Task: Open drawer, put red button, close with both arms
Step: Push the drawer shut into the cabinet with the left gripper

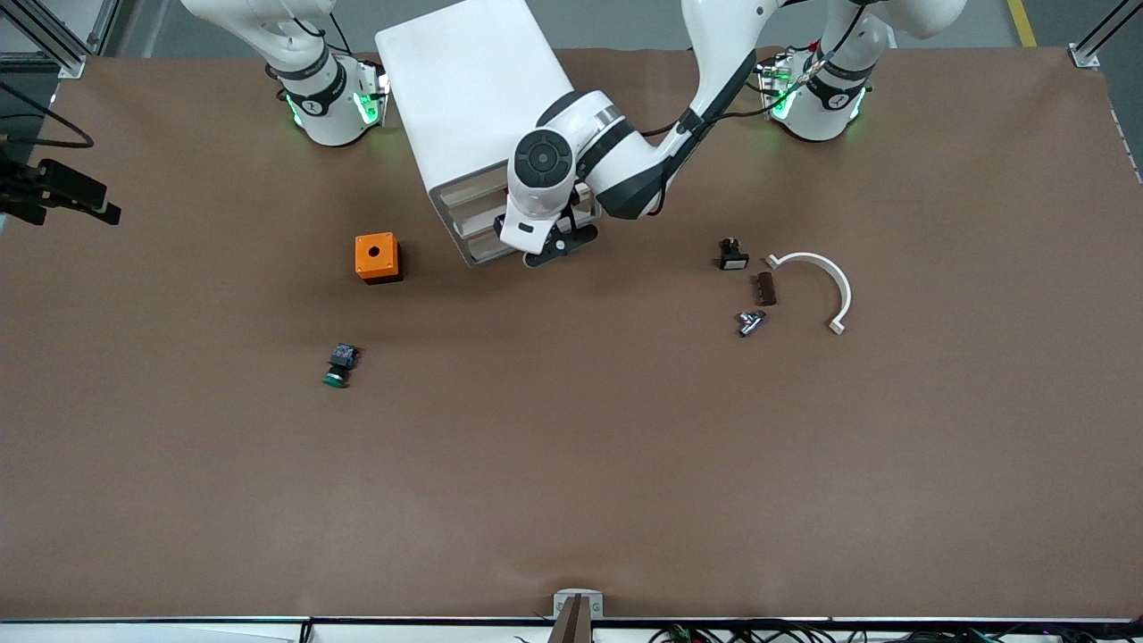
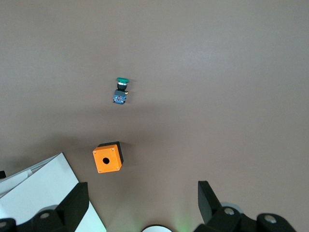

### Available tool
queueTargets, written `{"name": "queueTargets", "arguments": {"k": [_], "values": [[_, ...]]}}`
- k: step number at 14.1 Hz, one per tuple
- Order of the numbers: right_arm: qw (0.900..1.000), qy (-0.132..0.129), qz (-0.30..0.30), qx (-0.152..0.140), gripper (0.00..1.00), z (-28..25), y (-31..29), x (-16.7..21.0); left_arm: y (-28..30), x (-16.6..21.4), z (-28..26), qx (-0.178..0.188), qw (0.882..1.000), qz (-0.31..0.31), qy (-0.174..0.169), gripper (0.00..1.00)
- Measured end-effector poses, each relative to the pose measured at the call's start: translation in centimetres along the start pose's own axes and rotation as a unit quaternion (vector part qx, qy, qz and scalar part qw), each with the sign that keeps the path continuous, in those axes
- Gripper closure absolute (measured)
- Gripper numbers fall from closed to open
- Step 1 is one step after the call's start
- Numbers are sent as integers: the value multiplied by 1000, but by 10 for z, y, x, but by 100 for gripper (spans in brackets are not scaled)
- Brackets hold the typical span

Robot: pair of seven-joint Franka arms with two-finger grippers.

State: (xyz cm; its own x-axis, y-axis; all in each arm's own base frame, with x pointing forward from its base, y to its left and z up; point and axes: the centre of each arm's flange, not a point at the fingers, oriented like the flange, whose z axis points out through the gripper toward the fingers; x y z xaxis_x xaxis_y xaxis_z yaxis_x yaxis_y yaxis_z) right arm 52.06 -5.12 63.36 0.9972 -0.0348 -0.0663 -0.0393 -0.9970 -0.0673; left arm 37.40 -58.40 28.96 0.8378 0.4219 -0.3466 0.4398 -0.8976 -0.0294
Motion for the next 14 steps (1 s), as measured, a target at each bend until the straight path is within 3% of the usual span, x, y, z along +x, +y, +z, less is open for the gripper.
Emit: {"name": "queueTargets", "arguments": {"k": [7,10,14], "values": [[1000,14,-3,-3,0,-4,0,-9,1,-2,1,-12,999,-28,-45,0],[1000,15,-8,-26,0,-4,-2,-9,0,1,2,-13,998,-34,-51,0],[999,14,-9,-27,0,-5,-2,-9,1,7,-3,-20,998,-39,-51,0]]}}
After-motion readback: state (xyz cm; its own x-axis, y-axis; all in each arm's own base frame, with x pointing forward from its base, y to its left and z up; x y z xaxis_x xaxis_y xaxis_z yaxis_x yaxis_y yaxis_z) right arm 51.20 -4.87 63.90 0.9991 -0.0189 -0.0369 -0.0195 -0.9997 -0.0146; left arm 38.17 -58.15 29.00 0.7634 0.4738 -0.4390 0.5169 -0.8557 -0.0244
